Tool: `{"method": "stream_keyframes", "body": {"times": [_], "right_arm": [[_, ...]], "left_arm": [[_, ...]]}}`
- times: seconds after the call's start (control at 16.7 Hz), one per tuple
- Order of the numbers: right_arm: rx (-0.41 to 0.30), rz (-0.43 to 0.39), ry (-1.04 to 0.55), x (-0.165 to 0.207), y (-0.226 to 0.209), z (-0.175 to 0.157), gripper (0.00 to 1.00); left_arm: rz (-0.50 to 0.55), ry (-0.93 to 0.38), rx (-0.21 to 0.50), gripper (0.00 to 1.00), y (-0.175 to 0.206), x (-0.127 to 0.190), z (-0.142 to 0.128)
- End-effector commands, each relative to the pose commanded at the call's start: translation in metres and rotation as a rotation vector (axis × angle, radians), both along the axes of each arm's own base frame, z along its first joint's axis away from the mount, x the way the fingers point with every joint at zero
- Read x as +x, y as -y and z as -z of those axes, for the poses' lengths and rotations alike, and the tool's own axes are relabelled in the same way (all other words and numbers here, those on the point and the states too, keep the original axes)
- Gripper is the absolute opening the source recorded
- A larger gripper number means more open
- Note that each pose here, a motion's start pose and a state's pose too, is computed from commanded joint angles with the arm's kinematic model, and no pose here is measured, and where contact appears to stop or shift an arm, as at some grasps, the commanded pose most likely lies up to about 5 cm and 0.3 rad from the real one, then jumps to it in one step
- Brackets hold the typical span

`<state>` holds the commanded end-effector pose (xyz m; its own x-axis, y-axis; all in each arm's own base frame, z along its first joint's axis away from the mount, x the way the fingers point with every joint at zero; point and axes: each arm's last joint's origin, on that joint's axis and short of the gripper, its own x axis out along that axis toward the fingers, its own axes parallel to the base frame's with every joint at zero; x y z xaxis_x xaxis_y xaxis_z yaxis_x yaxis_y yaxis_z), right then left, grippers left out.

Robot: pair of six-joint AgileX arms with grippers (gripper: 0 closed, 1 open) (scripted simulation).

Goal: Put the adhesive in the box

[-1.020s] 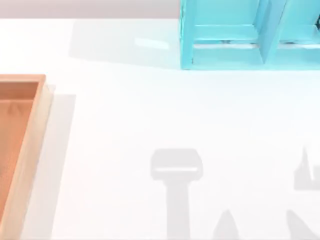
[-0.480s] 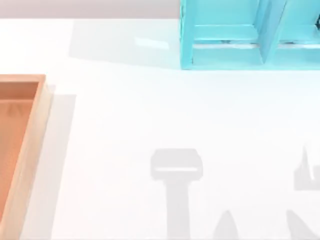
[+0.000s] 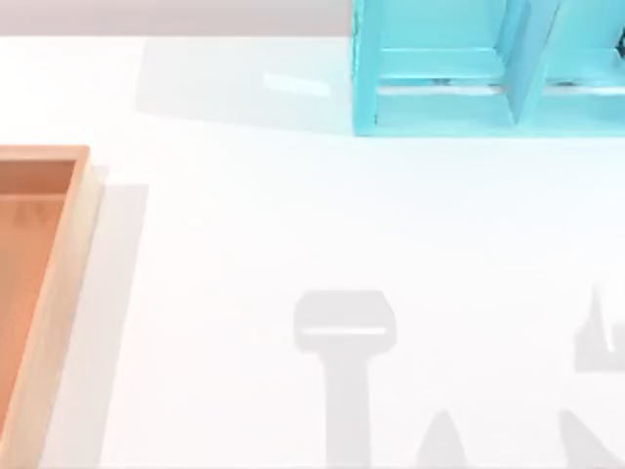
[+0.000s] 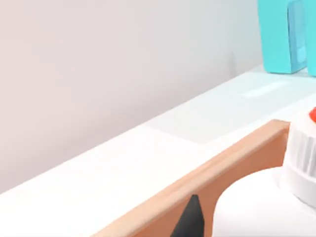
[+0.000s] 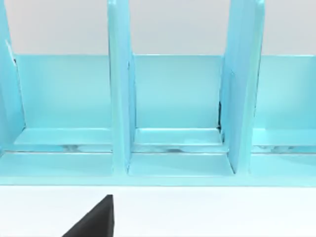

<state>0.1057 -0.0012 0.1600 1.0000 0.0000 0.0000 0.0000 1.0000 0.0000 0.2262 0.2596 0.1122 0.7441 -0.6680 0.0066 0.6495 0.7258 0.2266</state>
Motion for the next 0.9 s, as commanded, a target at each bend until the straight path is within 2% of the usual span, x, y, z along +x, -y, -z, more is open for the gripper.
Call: {"method": "stream_keyframes", "body": {"times": [0.18, 0.42, 0.6, 0.9], "right_arm": [[0.0, 0.0, 0.0, 0.0, 0.0, 0.0, 1.0], [0.0, 0.0, 0.0, 0.0, 0.0, 0.0, 1.0], [0.0, 0.0, 0.0, 0.0, 0.0, 0.0, 1.0], [0.0, 0.0, 0.0, 0.0, 0.0, 0.0, 1.0]], "left_arm": [[0.092, 0.042, 0.015, 0.0, 0.016, 0.013, -0.009], [0.184, 0.078, -0.009, 0.0, 0.04, 0.023, -0.013], [0.18, 0.057, -0.057, 0.0, 0.053, 0.024, -0.002], [0.108, -0.055, -0.133, 0.0, 0.065, 0.016, 0.026]]}}
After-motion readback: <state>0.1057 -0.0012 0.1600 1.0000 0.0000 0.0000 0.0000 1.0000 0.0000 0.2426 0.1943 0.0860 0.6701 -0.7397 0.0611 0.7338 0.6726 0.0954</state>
